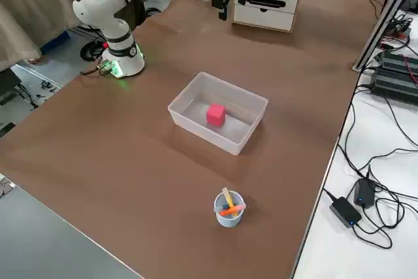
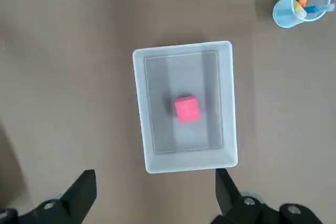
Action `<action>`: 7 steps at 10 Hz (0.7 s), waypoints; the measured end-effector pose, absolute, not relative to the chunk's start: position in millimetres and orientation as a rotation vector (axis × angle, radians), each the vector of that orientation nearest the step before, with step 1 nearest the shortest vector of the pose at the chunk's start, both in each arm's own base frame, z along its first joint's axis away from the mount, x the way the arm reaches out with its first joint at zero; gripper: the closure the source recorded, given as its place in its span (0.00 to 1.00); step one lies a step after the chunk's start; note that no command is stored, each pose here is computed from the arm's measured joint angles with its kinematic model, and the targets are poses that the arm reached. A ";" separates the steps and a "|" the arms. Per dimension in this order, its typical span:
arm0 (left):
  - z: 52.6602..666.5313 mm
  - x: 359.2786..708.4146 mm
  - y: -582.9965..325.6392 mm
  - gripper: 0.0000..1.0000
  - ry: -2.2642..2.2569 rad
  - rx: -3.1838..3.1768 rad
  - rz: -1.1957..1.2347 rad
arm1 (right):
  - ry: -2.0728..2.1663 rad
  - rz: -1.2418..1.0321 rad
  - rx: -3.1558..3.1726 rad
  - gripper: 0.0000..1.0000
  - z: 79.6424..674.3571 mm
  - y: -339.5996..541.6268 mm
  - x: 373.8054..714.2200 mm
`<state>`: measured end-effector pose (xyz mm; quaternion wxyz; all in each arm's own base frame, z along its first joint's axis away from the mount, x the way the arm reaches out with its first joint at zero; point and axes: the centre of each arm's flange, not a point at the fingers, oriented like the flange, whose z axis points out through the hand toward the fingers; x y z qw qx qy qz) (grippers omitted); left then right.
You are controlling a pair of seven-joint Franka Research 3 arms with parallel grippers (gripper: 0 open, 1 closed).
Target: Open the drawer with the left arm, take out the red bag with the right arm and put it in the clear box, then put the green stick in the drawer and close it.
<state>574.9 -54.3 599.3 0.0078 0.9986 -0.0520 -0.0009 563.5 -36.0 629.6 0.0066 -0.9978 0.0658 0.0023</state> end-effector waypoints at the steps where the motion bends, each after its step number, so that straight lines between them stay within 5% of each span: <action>1: 599.5 575.1 -52.6 0.00 -0.158 3.122 -0.002 | 0.201 0.007 -3.125 0.00 629.5 -35.9 563.5; 7: 599.8 575.3 -50.9 0.00 -0.154 3.122 -0.001 | 0.194 0.016 -3.132 0.00 628.0 -35.8 563.7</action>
